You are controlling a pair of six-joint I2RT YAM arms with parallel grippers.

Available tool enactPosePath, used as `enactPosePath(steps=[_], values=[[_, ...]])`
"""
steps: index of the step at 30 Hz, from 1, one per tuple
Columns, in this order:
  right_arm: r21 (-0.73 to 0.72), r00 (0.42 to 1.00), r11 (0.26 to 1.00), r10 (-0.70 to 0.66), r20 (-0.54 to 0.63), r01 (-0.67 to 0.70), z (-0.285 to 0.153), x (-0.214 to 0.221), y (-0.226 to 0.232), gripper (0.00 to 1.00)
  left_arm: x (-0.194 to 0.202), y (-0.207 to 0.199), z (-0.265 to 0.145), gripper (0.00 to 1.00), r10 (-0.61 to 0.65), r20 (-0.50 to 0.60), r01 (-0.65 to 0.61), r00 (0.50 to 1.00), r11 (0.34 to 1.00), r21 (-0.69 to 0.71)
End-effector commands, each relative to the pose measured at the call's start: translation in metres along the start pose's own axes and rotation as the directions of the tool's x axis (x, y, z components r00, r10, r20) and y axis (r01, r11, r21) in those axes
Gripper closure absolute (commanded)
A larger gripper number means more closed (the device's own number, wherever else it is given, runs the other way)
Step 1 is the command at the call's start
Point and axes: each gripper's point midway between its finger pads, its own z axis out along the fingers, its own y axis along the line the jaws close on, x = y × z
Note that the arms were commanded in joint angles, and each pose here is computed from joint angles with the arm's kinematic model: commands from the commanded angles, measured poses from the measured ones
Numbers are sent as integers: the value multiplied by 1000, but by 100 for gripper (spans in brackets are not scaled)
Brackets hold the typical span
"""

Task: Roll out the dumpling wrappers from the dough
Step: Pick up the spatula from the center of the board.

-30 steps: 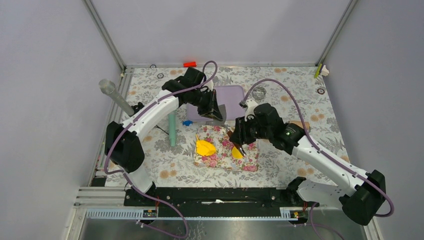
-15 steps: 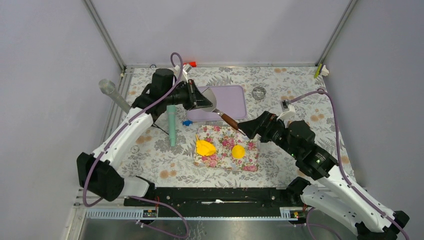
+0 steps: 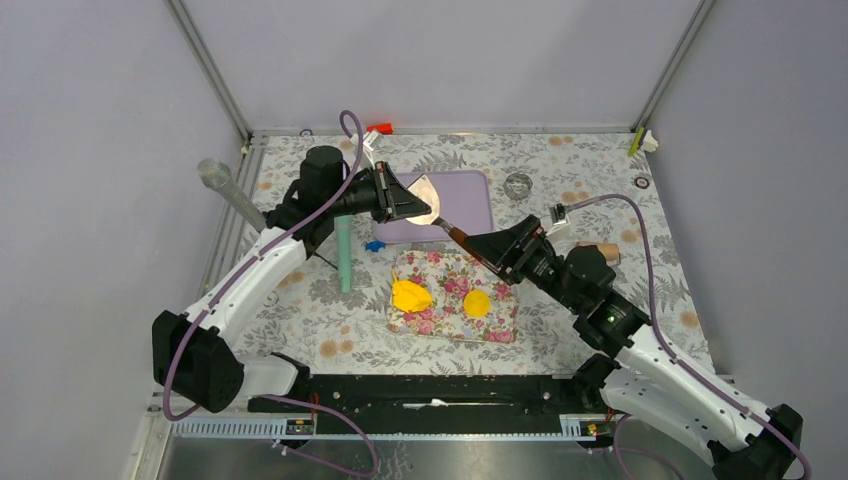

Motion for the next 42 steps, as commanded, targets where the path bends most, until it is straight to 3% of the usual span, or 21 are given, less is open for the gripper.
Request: enactPosePath(steps=[1, 7, 32, 37, 42], values=[[-121, 994, 987, 105, -6, -105, 1, 0, 20, 8, -11, -36, -11, 100, 86, 57, -92, 995, 989, 113], [-152, 991, 980, 133, -3, -131, 1, 0, 21, 32, -9, -35, -10, 100, 81, 44, -86, 996, 989, 119], [-171, 990, 975, 142, -10, -141, 15, -1, 24, 59, -3, -13, -10, 100, 67, 55, -69, 996, 997, 43], [-155, 985, 973, 171, -15, -171, 17, 3, 14, 86, -2, -5, -17, 100, 130, 39, -128, 991, 990, -54], [-148, 983, 972, 181, -22, -182, 18, 5, 10, 100, -2, -4, -20, 100, 146, 28, -144, 989, 987, -75]])
